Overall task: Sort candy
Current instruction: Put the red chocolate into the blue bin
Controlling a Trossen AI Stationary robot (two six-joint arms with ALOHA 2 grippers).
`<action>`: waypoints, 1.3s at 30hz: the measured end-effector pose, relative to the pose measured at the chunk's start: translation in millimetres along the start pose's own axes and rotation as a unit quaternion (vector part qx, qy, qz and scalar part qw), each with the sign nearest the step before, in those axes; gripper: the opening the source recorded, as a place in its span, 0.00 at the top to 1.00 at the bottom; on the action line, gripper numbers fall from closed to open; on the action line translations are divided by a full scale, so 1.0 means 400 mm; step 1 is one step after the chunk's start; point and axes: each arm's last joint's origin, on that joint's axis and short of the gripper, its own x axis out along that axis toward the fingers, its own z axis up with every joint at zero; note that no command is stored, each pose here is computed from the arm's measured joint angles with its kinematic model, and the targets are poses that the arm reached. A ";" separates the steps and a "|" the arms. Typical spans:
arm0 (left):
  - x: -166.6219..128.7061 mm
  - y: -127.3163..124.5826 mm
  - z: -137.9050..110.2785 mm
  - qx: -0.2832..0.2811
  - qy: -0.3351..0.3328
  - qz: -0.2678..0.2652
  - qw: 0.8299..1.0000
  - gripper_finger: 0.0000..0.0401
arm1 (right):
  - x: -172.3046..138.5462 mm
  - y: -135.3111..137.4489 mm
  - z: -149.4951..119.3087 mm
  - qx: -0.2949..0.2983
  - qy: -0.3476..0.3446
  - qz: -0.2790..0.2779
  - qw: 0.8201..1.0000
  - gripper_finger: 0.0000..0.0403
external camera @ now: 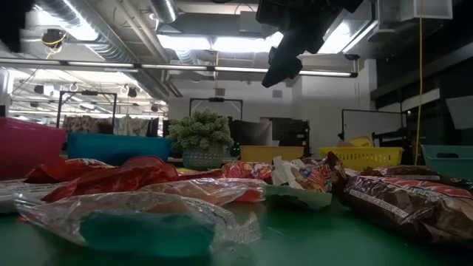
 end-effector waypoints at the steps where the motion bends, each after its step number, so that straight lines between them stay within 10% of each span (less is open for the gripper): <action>1: 0.001 0.000 0.008 -0.004 -0.020 0.001 1.000 0.67 | 0.000 0.000 0.000 0.000 0.000 0.000 1.000 0.37; 19: 0.150 -0.011 0.109 -0.038 -0.037 0.054 0.997 0.67 | 0.000 0.000 0.000 0.000 0.000 0.000 1.000 0.37; 39: 0.305 -0.024 0.084 -0.016 0.003 0.081 0.997 0.67 | 0.000 0.000 0.000 0.000 0.000 0.000 1.000 0.37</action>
